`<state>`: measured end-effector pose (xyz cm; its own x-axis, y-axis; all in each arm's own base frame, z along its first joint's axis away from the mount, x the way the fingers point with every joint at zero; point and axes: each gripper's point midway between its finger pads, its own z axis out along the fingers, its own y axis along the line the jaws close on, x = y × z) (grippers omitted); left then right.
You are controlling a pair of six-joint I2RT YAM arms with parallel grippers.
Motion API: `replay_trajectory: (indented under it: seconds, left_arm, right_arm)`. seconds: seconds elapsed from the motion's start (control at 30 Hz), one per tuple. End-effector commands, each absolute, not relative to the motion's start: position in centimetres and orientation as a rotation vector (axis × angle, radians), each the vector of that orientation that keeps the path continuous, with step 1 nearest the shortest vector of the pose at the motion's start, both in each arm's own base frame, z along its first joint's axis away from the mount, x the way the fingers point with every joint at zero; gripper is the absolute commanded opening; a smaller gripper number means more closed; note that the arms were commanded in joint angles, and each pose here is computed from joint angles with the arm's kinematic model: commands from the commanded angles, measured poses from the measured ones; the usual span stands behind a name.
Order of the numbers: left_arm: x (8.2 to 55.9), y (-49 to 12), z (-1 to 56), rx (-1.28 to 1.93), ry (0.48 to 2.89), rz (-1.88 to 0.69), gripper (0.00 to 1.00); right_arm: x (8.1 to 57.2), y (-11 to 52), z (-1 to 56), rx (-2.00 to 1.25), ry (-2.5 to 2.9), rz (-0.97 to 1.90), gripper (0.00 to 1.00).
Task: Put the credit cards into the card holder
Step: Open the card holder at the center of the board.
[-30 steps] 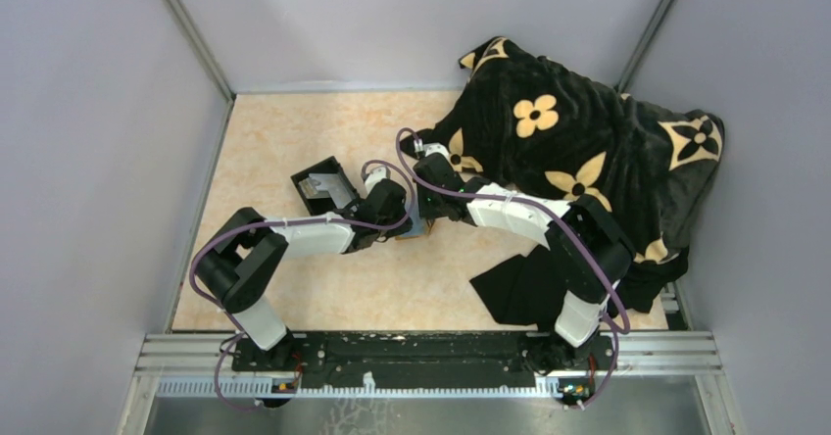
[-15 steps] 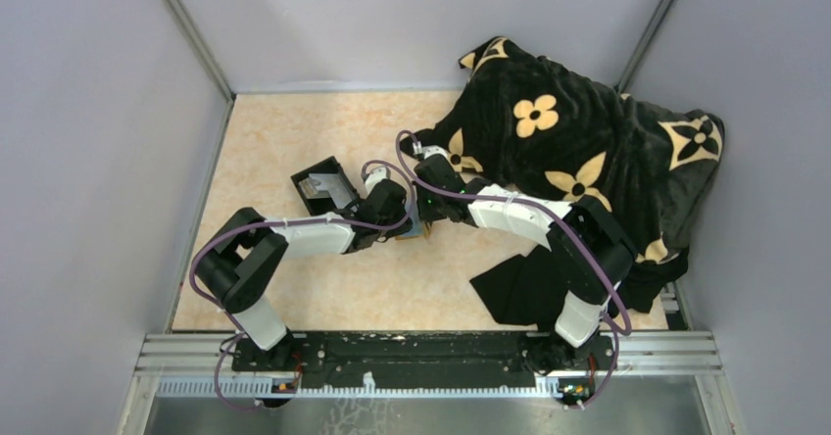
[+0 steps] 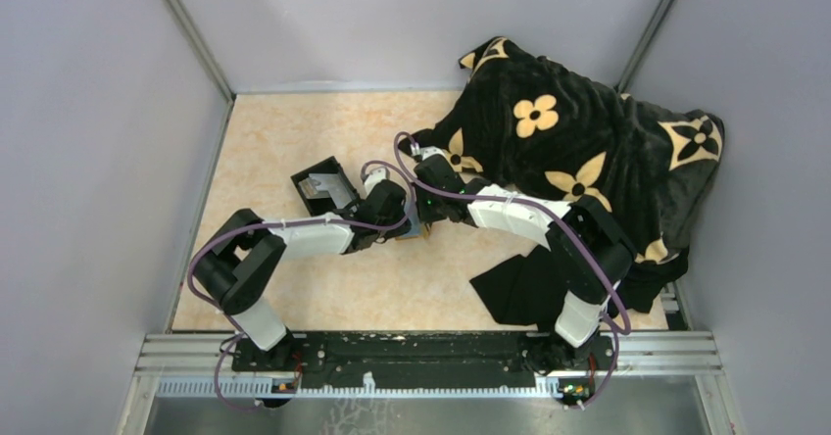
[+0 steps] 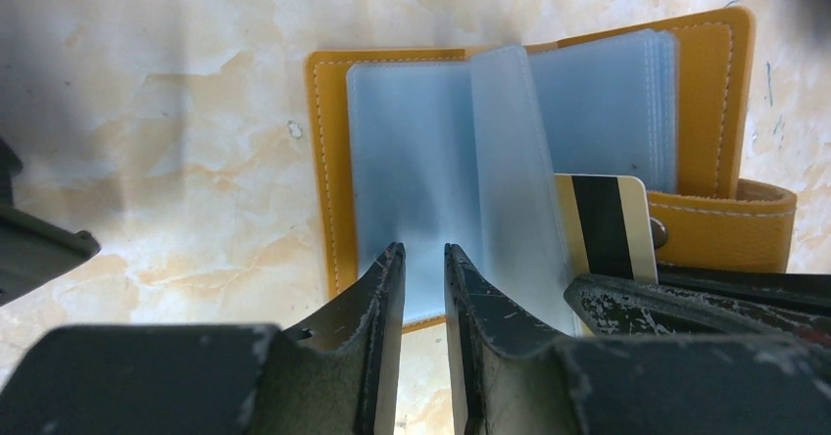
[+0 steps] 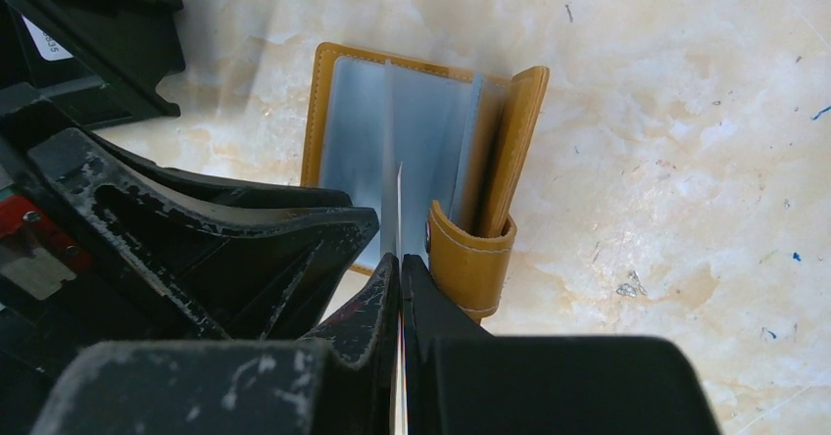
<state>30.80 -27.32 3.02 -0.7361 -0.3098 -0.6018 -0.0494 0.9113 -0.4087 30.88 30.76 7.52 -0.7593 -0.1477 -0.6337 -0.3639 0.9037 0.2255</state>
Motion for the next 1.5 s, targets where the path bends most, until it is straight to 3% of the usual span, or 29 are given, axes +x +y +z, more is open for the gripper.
replay_trajectory:
  seconds: [0.0, 1.47]
  left_arm:
    - [27.8, -23.7, 0.4, -0.205, 2.49, -0.29, 0.29]
    - [26.5, -21.9, -0.7, -0.195, 2.526, -0.207, 0.29]
  right_arm:
    - [32.1, 32.0, 9.2, -0.373, 2.367, 0.497, 0.0]
    - [31.6, 33.0, 9.3, -0.408, 2.355, 0.444, 0.0]
